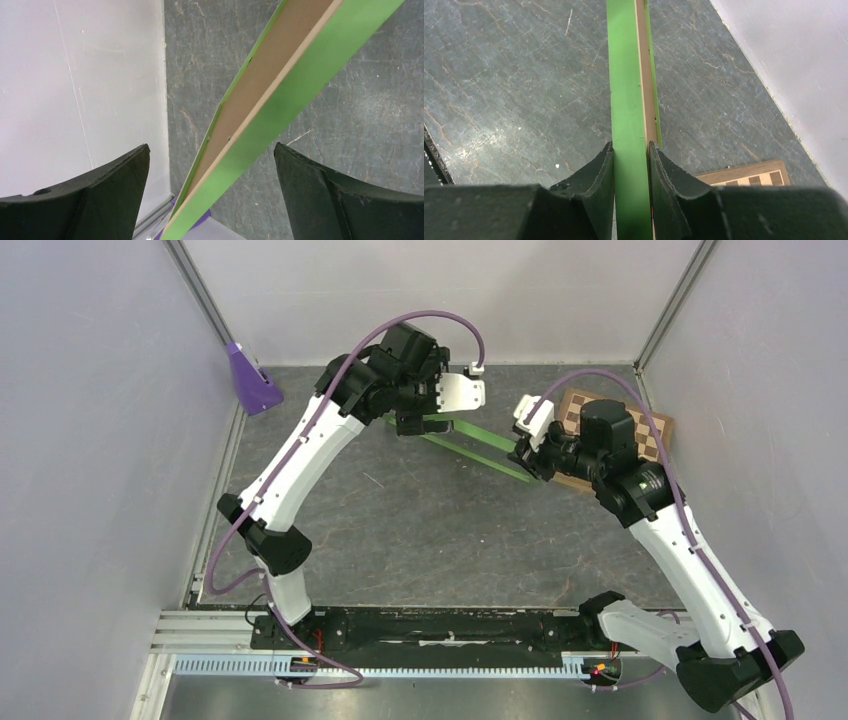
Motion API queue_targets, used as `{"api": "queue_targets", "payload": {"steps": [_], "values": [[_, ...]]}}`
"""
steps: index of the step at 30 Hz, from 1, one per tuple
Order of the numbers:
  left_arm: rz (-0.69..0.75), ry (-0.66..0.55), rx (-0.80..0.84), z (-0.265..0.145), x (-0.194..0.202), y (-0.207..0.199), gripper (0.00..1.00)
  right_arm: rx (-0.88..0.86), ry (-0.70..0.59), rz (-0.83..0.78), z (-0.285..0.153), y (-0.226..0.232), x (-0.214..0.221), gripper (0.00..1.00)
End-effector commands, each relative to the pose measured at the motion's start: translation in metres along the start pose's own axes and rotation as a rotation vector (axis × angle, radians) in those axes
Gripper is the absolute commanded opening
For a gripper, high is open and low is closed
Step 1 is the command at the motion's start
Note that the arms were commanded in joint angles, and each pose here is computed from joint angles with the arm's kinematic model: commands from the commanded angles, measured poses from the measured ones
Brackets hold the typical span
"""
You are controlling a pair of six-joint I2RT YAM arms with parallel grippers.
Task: Put the photo into the frame
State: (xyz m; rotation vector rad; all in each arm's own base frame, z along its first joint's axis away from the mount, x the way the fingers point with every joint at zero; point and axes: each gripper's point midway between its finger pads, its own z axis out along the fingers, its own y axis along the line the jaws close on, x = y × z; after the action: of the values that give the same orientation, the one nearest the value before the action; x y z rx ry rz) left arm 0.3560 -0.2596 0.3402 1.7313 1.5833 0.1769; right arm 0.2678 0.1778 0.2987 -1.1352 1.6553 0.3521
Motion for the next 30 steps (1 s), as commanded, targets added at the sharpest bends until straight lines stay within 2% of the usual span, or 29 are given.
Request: {"api": "queue_targets", "payload": {"steps": [1, 10, 17, 30], "values": [[0.065, -0.067, -0.059, 0.007, -0.018, 0.020, 1.00, 0.089, -0.105, 0.078, -0.018, -0.023, -0.032, 0.00], [0.056, -0.100, -0.138, -0.004, -0.026, 0.037, 1.00, 0.107, -0.115, 0.208, -0.014, -0.041, -0.032, 0.00], [-0.014, -0.084, -0.211, -0.018, -0.021, 0.047, 1.00, 0.139, -0.144, 0.332, -0.014, -0.056, -0.027, 0.00], [-0.074, -0.053, -0.199, -0.019, -0.004, 0.028, 1.00, 0.252, -0.118, 0.529, -0.017, -0.089, -0.004, 0.00]]}}
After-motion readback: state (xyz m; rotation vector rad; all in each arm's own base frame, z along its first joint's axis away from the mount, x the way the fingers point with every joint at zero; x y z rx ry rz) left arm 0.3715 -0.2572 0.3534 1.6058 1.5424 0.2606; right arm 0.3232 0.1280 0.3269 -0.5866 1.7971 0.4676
